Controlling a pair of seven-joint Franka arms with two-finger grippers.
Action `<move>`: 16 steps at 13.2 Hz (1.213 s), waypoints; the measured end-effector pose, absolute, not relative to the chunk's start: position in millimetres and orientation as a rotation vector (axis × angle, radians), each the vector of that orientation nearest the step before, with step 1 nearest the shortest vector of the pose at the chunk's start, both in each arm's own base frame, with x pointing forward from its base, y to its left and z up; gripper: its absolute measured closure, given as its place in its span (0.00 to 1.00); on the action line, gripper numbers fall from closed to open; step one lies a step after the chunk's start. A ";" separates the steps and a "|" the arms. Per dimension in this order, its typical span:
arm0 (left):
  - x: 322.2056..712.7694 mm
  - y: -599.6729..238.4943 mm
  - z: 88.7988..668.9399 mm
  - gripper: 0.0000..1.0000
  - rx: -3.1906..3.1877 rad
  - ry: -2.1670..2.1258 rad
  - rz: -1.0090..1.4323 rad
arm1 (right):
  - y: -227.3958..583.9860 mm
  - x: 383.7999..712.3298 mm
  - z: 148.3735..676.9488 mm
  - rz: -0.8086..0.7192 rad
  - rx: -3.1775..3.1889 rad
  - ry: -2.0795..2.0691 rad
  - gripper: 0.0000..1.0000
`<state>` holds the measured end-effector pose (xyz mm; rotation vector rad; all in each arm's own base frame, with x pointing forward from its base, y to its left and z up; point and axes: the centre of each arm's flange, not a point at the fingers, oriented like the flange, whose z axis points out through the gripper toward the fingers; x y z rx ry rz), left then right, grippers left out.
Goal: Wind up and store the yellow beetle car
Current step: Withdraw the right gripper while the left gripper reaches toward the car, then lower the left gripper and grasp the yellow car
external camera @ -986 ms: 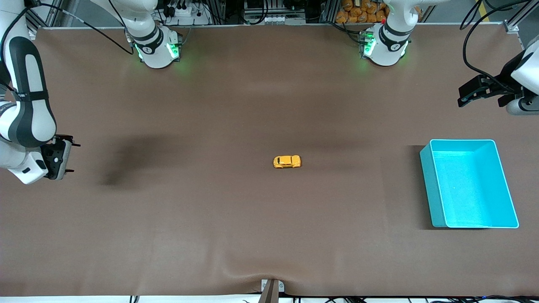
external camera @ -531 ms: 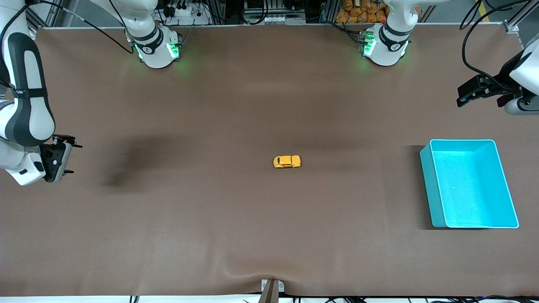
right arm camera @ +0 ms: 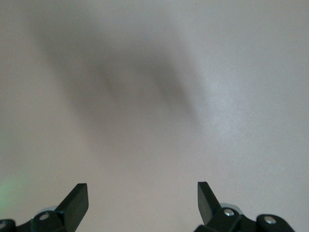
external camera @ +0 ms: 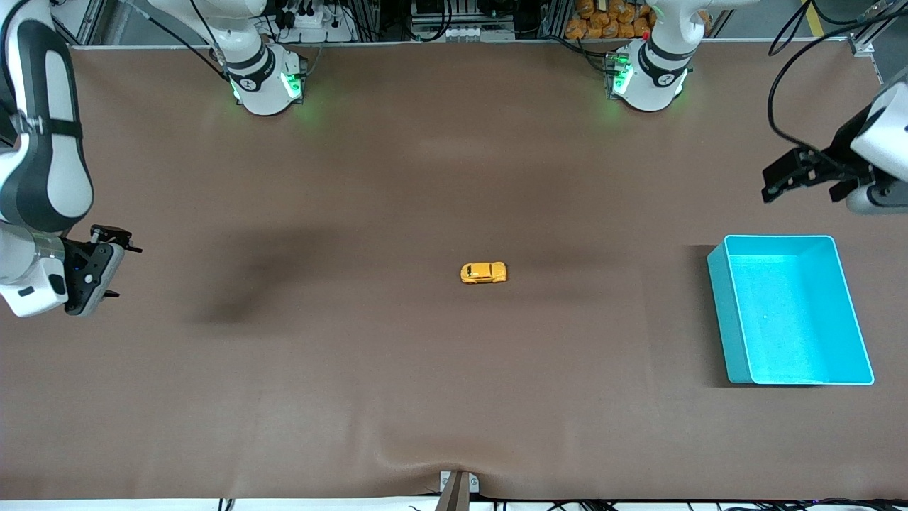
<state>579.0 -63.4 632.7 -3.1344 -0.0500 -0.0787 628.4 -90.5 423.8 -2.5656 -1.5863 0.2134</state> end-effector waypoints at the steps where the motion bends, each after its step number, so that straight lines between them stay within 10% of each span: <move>1: 588.1 -72.8 624.5 0.00 -3.142 -0.083 -0.108 | -80.4 629.6 446.0 0.215 -2.596 -1.547 0.00; 16: 600.2 -350.6 392.9 0.00 -2.970 -1.090 0.123 | -37.6 594.7 580.1 0.329 -3.037 -0.491 0.00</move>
